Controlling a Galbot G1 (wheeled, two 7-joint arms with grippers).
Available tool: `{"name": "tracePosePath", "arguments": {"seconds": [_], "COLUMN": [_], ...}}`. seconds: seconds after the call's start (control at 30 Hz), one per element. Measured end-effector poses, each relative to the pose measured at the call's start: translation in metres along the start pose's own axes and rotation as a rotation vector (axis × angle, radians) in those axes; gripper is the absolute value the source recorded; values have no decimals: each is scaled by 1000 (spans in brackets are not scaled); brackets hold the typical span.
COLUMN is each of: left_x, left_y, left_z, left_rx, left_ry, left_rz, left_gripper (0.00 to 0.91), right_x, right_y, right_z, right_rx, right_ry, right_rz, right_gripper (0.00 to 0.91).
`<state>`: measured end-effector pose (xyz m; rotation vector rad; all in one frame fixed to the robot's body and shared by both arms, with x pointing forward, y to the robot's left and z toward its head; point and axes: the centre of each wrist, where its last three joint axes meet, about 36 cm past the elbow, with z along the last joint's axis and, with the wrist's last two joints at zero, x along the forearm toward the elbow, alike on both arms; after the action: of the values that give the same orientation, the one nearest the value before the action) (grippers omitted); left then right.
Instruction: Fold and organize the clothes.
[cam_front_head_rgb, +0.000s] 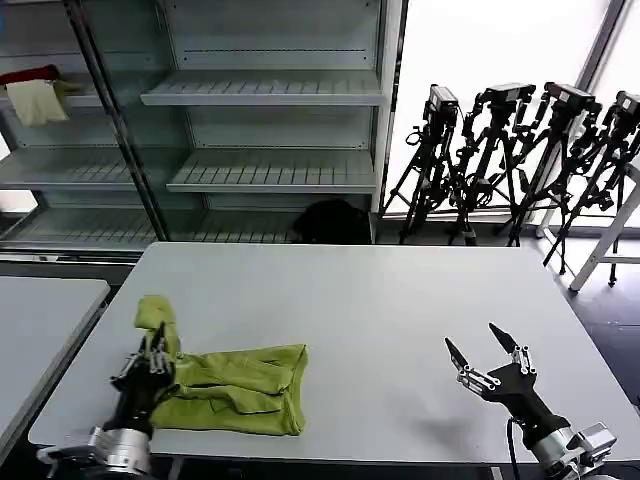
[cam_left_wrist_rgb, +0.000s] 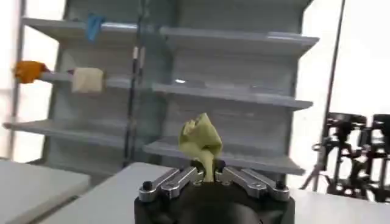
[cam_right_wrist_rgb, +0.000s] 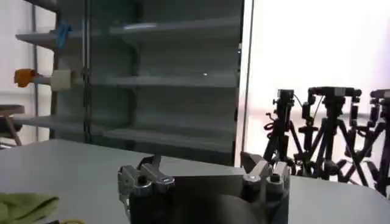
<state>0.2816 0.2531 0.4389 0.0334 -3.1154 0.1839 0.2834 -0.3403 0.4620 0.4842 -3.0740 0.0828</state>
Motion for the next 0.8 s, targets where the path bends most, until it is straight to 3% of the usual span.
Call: {"name": "tracePosePath", "arguments": {"seconds": [0.33,0.8], "left_x": [20,27], "left_y": [-39,-70], "left_z": [39,57], "left_rx": [-23,-31], "left_ry": [22,29], "left_rz": [165,262], "left_gripper": [10,20], "right_x": [-2,-3], "right_y": [-1,2], "right_z": [2,3], "right_rx": [1,-5], "right_ry": [0,-11], "right_rz": [0,-4], "right_gripper": [907,907]}}
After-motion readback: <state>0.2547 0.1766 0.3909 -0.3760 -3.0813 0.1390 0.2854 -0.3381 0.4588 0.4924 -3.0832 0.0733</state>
